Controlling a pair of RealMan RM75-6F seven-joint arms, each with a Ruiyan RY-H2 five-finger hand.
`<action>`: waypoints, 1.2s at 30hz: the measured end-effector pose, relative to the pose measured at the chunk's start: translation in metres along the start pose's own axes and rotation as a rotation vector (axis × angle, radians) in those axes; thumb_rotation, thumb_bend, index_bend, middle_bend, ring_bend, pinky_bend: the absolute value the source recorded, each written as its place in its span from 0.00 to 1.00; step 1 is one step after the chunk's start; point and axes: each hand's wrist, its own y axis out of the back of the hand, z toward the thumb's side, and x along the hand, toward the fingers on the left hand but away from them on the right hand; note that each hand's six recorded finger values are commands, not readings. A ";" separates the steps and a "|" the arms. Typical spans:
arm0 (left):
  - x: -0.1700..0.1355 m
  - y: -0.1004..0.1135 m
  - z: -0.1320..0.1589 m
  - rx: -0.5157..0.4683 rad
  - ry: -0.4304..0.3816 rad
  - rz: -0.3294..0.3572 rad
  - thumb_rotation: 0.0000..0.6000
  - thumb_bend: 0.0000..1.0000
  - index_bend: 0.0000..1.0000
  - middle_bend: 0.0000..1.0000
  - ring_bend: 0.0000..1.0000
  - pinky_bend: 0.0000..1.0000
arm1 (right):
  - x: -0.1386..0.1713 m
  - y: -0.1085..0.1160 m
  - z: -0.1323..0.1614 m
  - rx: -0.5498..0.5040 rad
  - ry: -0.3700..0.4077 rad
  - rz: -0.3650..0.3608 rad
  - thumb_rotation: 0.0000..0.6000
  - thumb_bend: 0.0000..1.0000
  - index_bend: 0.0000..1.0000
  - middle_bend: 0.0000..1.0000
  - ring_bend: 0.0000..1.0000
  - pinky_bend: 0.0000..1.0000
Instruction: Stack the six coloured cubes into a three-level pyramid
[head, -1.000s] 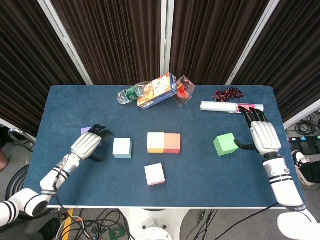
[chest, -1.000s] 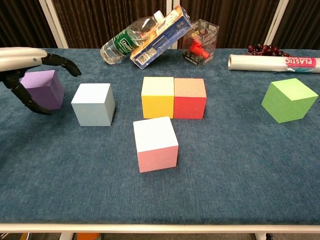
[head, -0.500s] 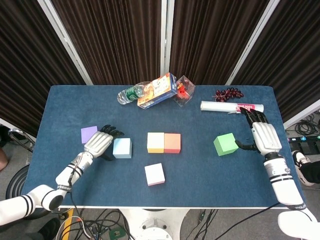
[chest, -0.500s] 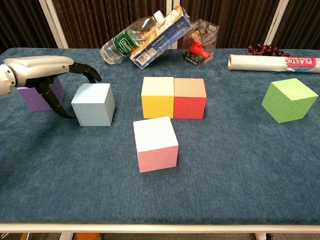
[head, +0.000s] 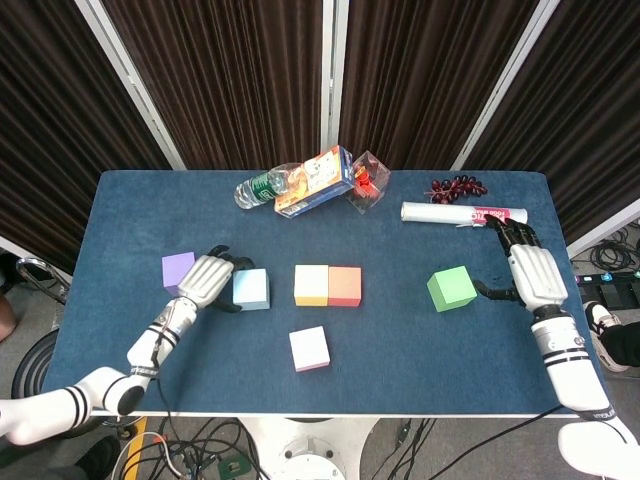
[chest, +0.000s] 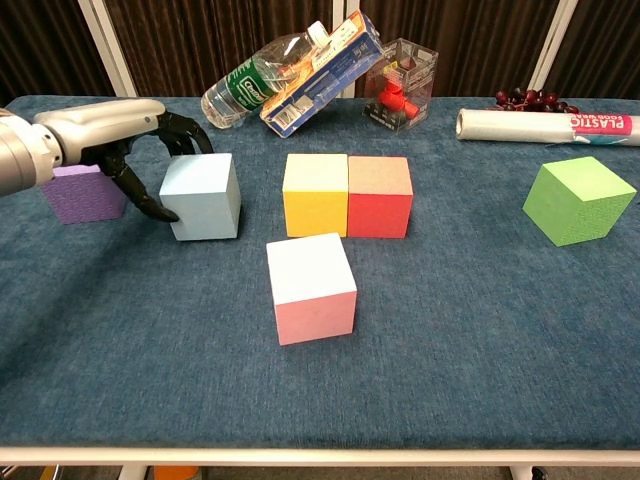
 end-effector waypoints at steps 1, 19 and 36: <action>0.002 0.001 0.001 0.002 -0.004 0.001 1.00 0.16 0.29 0.49 0.32 0.14 | 0.000 0.000 0.000 0.000 0.000 -0.002 1.00 0.15 0.00 0.13 0.00 0.00; 0.039 0.012 0.025 0.086 -0.112 -0.032 1.00 0.16 0.29 0.48 0.32 0.13 | 0.004 0.004 -0.007 -0.005 -0.027 -0.018 1.00 0.15 0.00 0.13 0.00 0.00; 0.048 0.004 0.037 0.100 -0.136 -0.044 1.00 0.16 0.29 0.48 0.32 0.13 | 0.003 0.003 -0.011 -0.008 -0.038 -0.016 1.00 0.15 0.00 0.13 0.00 0.00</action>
